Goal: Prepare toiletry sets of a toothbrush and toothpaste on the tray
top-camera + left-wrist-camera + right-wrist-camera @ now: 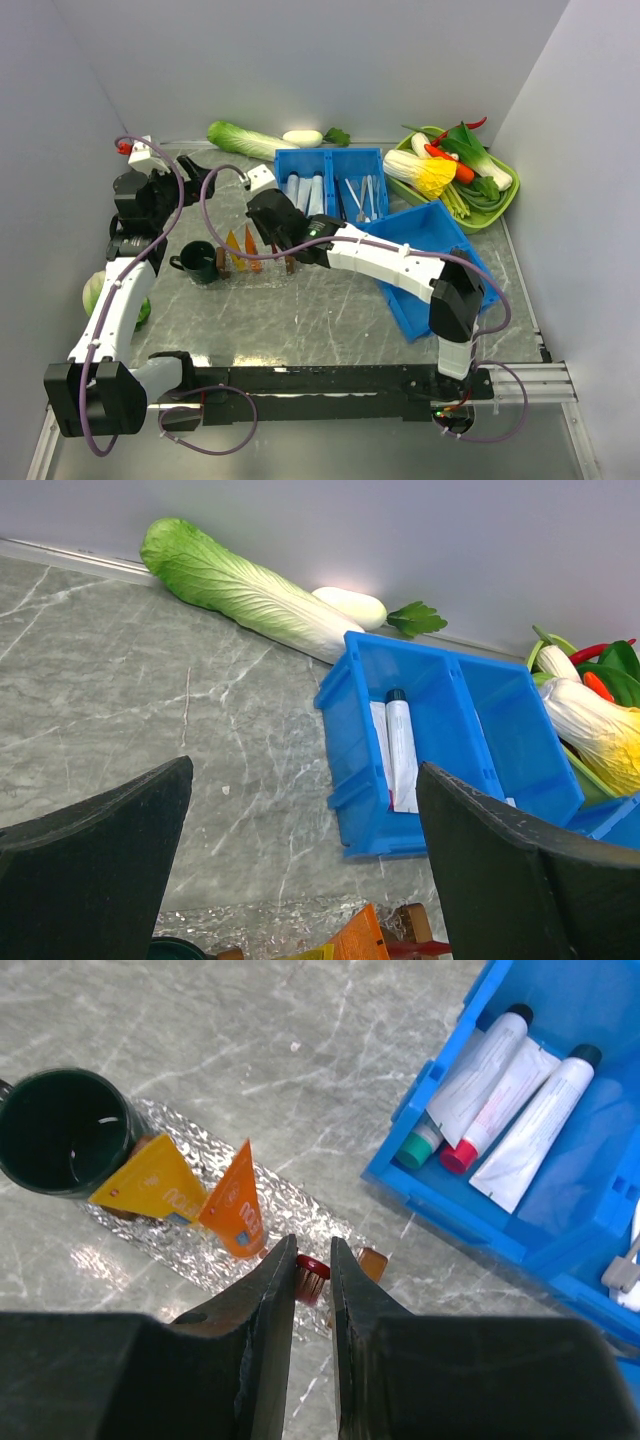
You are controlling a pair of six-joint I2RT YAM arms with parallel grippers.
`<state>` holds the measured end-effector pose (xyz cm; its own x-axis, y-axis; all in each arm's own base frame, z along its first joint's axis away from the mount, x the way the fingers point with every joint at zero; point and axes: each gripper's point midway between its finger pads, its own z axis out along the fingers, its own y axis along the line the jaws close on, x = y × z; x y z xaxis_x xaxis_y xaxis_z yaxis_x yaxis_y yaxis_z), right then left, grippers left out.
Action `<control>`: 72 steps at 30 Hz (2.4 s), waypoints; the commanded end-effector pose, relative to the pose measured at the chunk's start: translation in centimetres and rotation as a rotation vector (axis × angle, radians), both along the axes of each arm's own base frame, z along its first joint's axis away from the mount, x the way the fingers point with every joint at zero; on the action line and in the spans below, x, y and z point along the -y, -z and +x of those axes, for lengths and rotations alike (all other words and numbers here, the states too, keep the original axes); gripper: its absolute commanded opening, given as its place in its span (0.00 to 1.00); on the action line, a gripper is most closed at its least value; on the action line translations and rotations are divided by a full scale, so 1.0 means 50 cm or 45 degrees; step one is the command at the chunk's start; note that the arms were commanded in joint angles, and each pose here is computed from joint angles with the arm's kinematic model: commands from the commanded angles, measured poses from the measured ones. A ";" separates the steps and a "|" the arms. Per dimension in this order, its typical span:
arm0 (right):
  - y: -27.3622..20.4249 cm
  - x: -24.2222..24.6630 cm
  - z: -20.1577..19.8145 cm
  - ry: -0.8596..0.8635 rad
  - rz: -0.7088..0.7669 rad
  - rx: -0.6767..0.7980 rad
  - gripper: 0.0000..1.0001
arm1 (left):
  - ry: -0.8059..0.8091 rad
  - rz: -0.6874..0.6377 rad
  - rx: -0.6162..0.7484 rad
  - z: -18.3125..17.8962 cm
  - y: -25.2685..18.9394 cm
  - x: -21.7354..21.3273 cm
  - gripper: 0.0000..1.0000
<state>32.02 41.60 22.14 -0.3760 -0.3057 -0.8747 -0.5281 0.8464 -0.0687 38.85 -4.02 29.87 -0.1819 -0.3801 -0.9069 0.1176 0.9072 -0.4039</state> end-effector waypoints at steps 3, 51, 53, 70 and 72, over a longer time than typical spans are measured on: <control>-0.110 -0.003 -0.014 -0.055 0.135 0.088 0.00 | 0.014 -0.019 0.075 0.008 -0.041 0.003 0.98; -0.050 -0.019 -0.007 -0.253 0.140 0.112 0.00 | 0.047 0.110 -0.046 0.034 0.018 0.037 0.99; -0.045 -0.019 -0.005 -0.253 0.135 0.107 0.00 | 0.047 0.110 -0.046 0.034 0.018 0.037 0.99; 0.003 -0.030 -0.005 -0.266 0.094 0.063 0.00 | 0.051 0.109 -0.046 0.035 0.018 0.038 0.99; 0.009 -0.031 -0.005 -0.266 0.087 0.054 0.00 | 0.051 0.109 -0.046 0.035 0.018 0.038 0.99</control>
